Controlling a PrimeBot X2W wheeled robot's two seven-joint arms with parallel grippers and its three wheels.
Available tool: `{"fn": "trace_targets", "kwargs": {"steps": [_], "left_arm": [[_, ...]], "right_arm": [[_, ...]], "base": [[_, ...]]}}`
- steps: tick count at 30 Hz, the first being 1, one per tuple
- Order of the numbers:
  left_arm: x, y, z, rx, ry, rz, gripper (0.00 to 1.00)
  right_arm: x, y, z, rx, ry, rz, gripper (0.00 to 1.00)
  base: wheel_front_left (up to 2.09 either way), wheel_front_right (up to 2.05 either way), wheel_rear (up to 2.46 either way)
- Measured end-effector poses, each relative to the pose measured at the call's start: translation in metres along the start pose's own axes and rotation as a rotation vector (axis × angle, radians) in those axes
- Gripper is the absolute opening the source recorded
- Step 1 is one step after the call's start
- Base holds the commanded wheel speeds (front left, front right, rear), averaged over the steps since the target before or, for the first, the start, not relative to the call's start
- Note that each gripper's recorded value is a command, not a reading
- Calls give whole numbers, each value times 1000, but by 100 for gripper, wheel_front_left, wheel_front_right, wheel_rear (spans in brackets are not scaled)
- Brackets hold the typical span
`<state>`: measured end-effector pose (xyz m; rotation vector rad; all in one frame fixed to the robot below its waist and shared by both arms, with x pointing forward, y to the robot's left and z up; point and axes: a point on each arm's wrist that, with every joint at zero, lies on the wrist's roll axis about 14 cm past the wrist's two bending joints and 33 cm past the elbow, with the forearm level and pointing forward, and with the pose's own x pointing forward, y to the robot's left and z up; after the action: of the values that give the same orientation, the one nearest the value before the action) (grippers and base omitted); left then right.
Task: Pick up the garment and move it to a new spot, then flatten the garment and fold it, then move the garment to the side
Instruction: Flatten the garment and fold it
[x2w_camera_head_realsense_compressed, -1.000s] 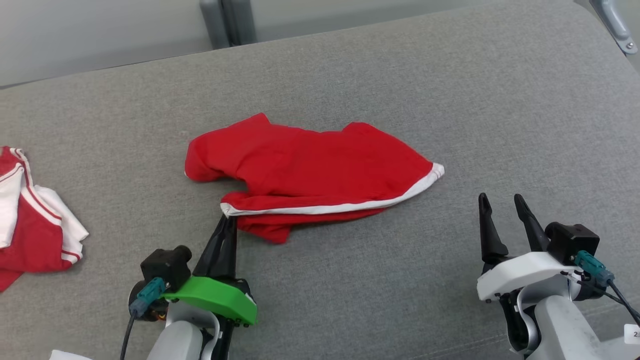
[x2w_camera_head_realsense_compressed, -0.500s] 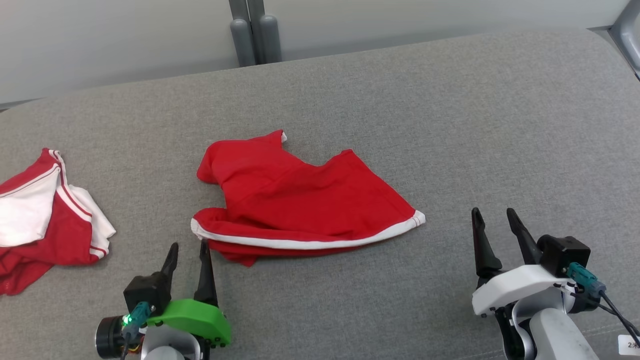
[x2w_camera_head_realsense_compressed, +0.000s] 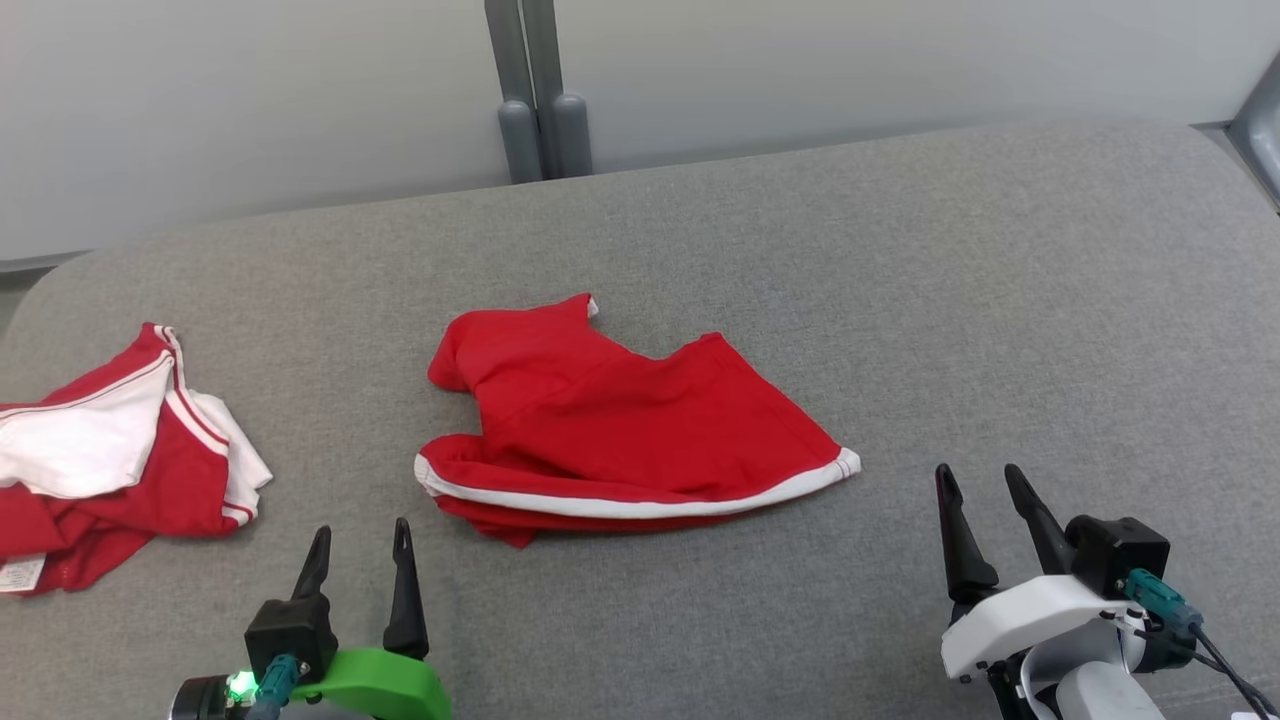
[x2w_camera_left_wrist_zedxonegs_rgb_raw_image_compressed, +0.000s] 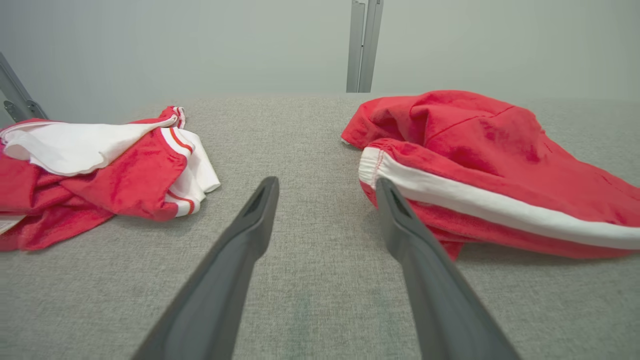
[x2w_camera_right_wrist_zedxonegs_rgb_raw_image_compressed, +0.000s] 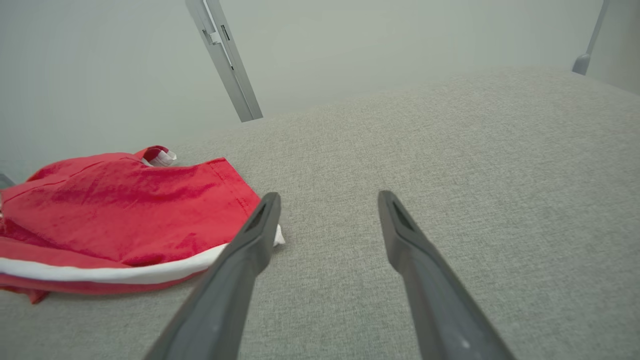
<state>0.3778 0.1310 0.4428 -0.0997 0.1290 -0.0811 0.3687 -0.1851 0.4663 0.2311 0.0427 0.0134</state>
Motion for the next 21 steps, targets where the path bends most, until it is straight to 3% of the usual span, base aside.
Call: {"fn": "trace_targets", "kwargs": {"steps": [8,13,21], "left_arm": [[-11,3,8,66,-32,-1,100],[-14,4,6,76,-24,1,100],[-5,1,2,71,-13,-8,100]], "right_arm": [[0,13,0,-6,1,40,100],[2,23,-6,-64,23,80,100],[16,23,-17,-68,57,83,100]], "base": [[0,0,0],[0,0,0],[0,0,0]]}}
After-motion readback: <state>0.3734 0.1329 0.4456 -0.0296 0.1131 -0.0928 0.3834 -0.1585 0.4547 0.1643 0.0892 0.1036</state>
